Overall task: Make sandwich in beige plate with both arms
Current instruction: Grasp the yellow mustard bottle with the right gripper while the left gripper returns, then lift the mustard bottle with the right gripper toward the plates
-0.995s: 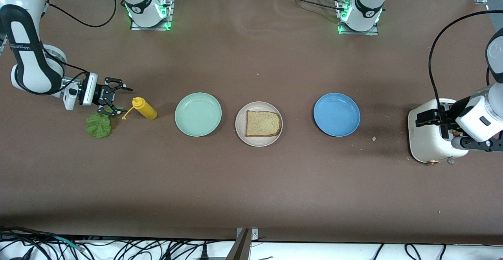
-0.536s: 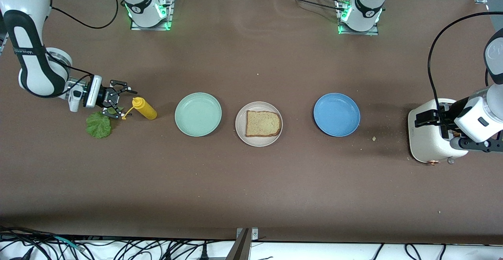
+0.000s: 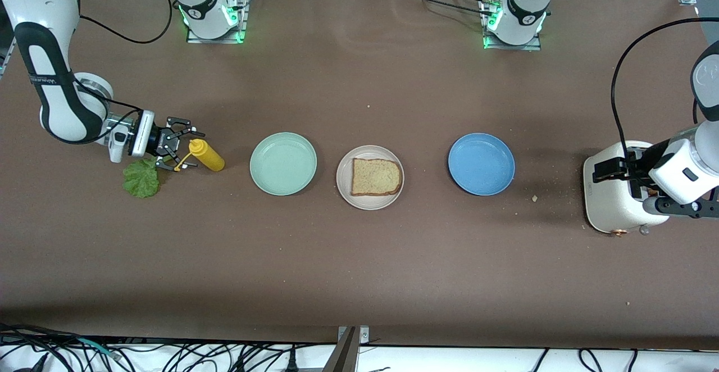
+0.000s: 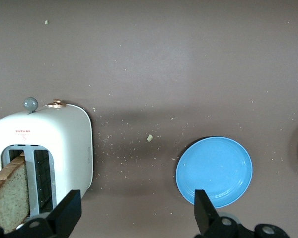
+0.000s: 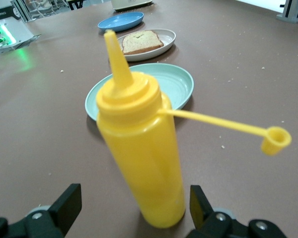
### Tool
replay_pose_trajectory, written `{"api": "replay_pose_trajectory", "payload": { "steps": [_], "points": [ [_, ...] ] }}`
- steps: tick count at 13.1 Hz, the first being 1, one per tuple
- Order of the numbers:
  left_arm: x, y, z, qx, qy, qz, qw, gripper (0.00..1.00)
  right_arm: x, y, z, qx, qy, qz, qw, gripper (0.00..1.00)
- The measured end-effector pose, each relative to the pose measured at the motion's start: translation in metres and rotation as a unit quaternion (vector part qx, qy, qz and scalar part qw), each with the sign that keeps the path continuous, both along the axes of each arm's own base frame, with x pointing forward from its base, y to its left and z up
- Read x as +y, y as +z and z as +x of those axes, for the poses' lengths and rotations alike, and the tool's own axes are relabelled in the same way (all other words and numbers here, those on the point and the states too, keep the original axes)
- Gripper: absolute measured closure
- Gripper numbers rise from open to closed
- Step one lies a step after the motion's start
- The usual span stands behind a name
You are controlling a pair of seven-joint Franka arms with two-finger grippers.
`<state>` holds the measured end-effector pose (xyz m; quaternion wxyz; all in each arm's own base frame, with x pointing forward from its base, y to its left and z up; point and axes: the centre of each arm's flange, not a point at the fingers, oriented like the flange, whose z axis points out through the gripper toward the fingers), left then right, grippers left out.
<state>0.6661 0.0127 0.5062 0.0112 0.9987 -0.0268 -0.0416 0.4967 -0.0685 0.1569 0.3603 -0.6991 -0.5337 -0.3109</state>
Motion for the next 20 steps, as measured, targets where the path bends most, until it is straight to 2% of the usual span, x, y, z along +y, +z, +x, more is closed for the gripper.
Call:
{"api": "replay_pose_trajectory", "payload": {
  "steps": [6,7,9,11,14,17,20],
  "points": [
    [0.000,-0.001,0.000,0.001,0.000,0.000,1.000,0.00,0.019,-0.010,0.005,-0.008,-0.020,0.013,1.000,0.06],
    [0.000,-0.001,0.000,0.001,0.000,0.000,1.000,0.00,0.022,-0.012,0.006,-0.010,-0.021,0.013,1.000,0.13],
    [0.000,-0.001,0.000,0.001,0.000,0.000,1.000,0.00,0.027,-0.010,0.011,-0.017,-0.019,0.004,1.000,0.41],
    [0.000,-0.001,0.000,0.001,0.000,0.000,1.000,0.00,0.032,-0.006,0.021,-0.029,-0.021,-0.011,0.999,0.62],
    [-0.001,-0.001,0.000,0.001,0.000,0.000,1.000,0.00,0.054,0.008,0.044,-0.049,-0.028,-0.060,0.997,0.72],
    [-0.001,-0.003,0.000,0.003,-0.001,0.000,1.000,0.00,0.108,0.038,0.074,-0.050,-0.057,-0.122,0.990,0.77],
    [-0.003,-0.004,0.000,0.004,-0.002,-0.001,1.000,0.00,0.175,0.073,0.095,-0.044,-0.076,-0.186,0.979,0.88]
  ]
}}
